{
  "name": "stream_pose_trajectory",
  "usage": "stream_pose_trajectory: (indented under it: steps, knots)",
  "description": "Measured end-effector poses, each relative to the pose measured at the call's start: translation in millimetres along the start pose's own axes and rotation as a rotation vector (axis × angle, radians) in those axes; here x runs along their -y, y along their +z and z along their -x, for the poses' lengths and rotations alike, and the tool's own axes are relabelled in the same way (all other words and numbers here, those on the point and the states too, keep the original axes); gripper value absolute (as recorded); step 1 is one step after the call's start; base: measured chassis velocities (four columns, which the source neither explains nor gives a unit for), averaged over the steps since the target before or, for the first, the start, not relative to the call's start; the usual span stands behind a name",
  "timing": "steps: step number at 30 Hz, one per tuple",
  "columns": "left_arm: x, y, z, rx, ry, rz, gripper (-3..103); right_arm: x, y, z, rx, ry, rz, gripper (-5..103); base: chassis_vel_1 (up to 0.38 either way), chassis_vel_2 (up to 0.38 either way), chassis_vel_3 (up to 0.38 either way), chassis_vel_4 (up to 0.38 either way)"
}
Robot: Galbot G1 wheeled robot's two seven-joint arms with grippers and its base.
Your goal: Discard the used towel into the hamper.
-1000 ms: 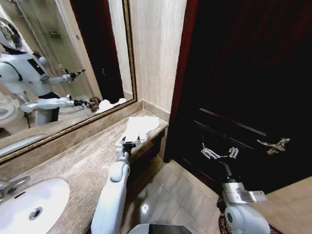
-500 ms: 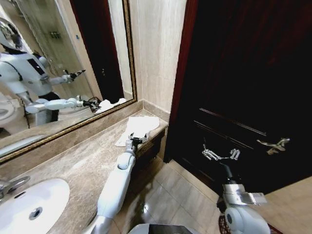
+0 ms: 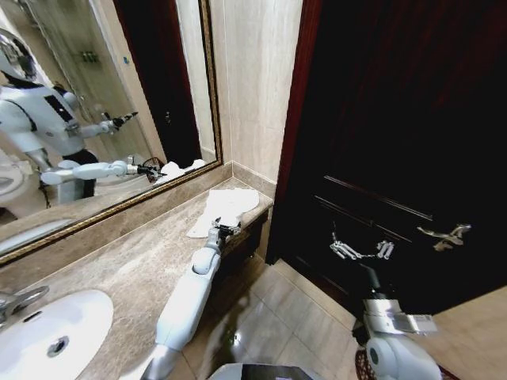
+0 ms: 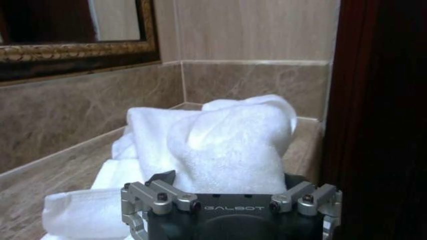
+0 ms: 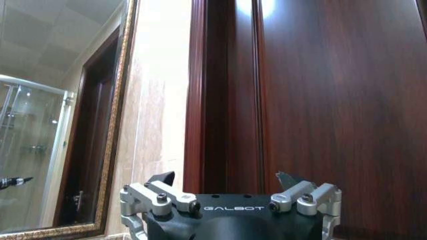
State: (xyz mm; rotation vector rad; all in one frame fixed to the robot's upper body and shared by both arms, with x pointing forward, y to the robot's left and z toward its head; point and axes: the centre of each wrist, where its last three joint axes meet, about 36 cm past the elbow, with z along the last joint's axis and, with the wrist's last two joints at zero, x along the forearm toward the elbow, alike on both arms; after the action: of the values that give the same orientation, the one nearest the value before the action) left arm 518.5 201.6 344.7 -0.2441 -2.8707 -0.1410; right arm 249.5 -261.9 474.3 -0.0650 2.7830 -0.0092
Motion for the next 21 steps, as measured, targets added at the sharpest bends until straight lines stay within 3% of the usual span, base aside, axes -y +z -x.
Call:
stream_pose_trajectory:
  steps: [8,14,16,21]
  knots:
    - [-11.8,8,15,-0.01,-0.048,-0.03,86,-1,4,0,-0.007,0.002,0.007,100,0.0,0.0,0.0,0.0]
    - [-13.9,5,16,0.004,-0.031,-0.052,58,1,1,1,-0.001,0.006,0.001,100,0.0,0.0,0.0,0.0]
    - [-14.4,5,15,0.007,-0.025,-0.056,58,2,1,1,-0.001,0.006,0.001,100,0.0,0.0,0.0,0.0]
    - [-11.7,4,12,0.019,-0.011,-0.085,31,0,3,0,-0.005,0.003,0.008,100,0.0,0.0,0.0,0.0]
